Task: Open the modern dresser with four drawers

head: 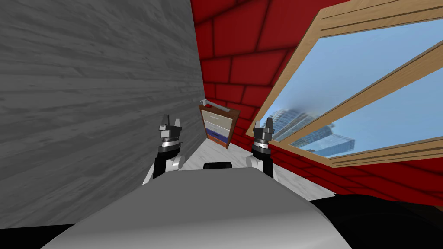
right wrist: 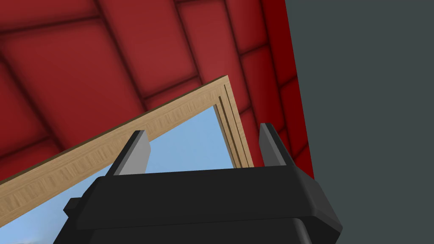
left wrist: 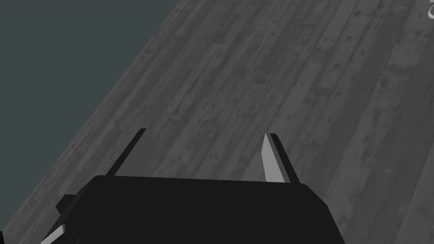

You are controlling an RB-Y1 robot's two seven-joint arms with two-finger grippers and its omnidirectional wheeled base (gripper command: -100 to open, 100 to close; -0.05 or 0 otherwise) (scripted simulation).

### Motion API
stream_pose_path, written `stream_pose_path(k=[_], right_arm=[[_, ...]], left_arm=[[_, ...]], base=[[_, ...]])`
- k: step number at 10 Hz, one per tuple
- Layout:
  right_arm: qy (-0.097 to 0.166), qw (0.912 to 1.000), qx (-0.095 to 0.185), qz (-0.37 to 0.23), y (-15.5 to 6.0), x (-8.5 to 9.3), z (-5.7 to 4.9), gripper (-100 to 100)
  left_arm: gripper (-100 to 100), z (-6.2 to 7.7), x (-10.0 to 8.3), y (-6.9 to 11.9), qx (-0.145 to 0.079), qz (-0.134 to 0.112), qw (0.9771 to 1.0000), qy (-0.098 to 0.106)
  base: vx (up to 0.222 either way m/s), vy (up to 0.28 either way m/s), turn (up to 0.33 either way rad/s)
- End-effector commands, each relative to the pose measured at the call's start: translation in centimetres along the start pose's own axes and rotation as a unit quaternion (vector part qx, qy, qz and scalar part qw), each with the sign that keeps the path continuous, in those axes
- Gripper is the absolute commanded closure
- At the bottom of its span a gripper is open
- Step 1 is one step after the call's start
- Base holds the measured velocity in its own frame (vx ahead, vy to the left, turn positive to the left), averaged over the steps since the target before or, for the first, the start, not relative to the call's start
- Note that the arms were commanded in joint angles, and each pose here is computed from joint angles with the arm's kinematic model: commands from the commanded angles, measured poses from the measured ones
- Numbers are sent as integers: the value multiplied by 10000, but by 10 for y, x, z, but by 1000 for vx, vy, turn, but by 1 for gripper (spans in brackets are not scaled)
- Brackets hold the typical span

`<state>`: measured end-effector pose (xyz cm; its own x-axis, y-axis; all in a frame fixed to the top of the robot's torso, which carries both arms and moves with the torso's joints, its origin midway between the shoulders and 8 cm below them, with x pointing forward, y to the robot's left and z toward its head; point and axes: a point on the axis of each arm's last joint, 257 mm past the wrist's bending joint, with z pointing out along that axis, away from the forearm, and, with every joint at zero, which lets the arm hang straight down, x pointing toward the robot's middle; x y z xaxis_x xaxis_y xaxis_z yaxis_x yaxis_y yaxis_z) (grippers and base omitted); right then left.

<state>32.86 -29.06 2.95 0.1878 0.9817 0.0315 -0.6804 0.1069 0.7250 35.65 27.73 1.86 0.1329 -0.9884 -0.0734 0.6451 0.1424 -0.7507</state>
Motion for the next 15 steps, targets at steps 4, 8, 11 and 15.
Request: stream_pose_path(k=[4,8,11,15], right_arm=[[0,10000,-1,0,0,0,0,0],[0,10000,-2,0,0,0,0,0],[0,10000,1,0,0,0,0,0],[0,10000,2,0,0,0,0,0]], left_arm=[[0,0,0,0,1,0,10000,0],[0,0,0,0,2,0,10000,0],[-100,3,7,5,-130,23,9997,217],[-100,7,16,16,-433,-33,9982,423]], base=[[0,0,0],[0,0,0],[28,-5,-45],[66,-4,-77]])
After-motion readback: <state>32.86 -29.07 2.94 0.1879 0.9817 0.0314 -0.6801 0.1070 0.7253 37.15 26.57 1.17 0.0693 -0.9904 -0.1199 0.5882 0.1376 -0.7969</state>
